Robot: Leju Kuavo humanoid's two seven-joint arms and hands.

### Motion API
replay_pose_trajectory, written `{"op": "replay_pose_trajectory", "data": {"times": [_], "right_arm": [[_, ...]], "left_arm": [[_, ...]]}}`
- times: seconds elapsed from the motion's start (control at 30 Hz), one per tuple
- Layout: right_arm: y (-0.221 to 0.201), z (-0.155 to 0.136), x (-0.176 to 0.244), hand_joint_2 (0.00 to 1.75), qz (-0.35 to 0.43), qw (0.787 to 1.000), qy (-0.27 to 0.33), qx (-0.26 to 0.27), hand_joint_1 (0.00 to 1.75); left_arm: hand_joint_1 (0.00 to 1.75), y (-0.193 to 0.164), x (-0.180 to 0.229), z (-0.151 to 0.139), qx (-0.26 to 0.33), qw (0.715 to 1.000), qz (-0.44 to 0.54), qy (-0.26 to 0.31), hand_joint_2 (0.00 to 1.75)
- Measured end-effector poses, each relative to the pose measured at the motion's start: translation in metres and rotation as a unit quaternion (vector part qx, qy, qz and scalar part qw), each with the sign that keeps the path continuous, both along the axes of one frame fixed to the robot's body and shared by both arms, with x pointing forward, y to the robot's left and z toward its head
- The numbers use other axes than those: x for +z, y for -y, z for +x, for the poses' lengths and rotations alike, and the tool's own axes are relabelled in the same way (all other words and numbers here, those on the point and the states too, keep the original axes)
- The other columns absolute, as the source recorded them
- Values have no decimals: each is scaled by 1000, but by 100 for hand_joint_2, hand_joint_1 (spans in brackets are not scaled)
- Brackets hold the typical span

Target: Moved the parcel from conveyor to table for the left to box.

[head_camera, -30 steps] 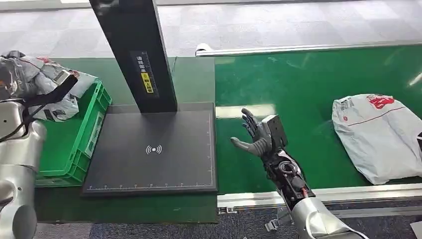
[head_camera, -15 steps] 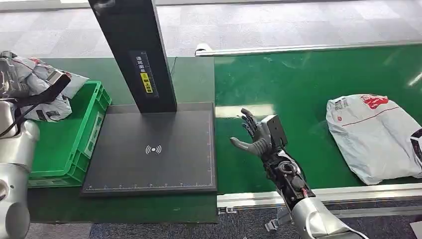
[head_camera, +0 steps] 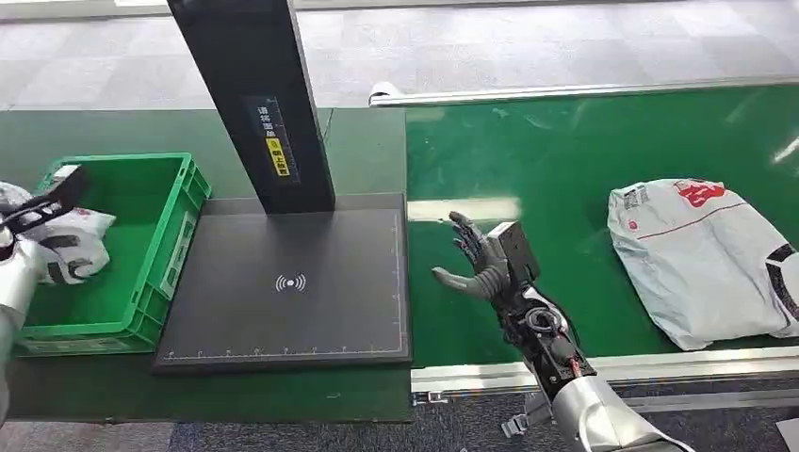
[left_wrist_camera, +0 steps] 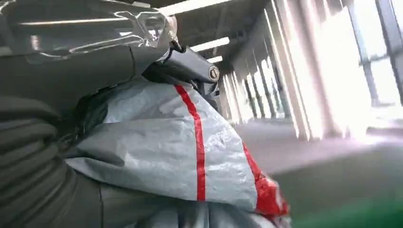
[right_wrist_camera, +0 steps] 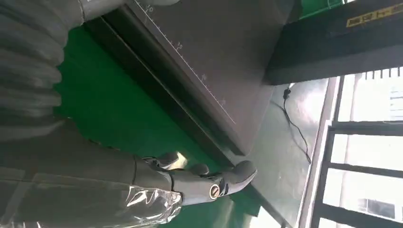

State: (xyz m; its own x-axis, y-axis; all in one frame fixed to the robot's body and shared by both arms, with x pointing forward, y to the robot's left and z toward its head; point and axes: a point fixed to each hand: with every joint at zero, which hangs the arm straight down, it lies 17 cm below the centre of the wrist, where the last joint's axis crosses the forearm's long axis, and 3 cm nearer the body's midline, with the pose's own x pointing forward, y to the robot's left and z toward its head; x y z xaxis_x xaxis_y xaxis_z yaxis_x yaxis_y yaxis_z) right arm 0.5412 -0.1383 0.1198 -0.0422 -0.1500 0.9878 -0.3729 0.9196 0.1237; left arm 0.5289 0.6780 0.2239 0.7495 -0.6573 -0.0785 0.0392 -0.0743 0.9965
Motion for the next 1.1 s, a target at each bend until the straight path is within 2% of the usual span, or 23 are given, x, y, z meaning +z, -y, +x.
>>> {"op": "replay_pose_trajectory", "data": {"times": [0.03, 0.13, 0.57, 0.7, 0.83, 1.1], "right_arm": [[-2, -1, 0, 175, -2, 1000, -1, 3, 0], [-13, -3, 0, 175, -2, 1000, -3, 12, 0], [-24, -5, 3, 175, 8, 1000, -4, 22, 0], [-25, -5, 7, 175, 9, 1000, 1, 23, 0], [-26, -4, 13, 175, 11, 1000, 8, 24, 0], [-25, -4, 17, 175, 17, 1000, 14, 23, 0]], "left_arm": [[0, 1, -10, -2, -2, 1000, -3, -16, 175], [0, 2, -28, -7, 7, 999, -16, -44, 175], [0, 2, -31, -10, 1, 1000, 3, -21, 175], [0, 14, -11, 0, -40, 997, 43, 45, 175], [0, 58, 40, 18, -143, 967, 89, 192, 175], [0, 123, 75, 32, -247, 928, 127, 246, 175]]}}
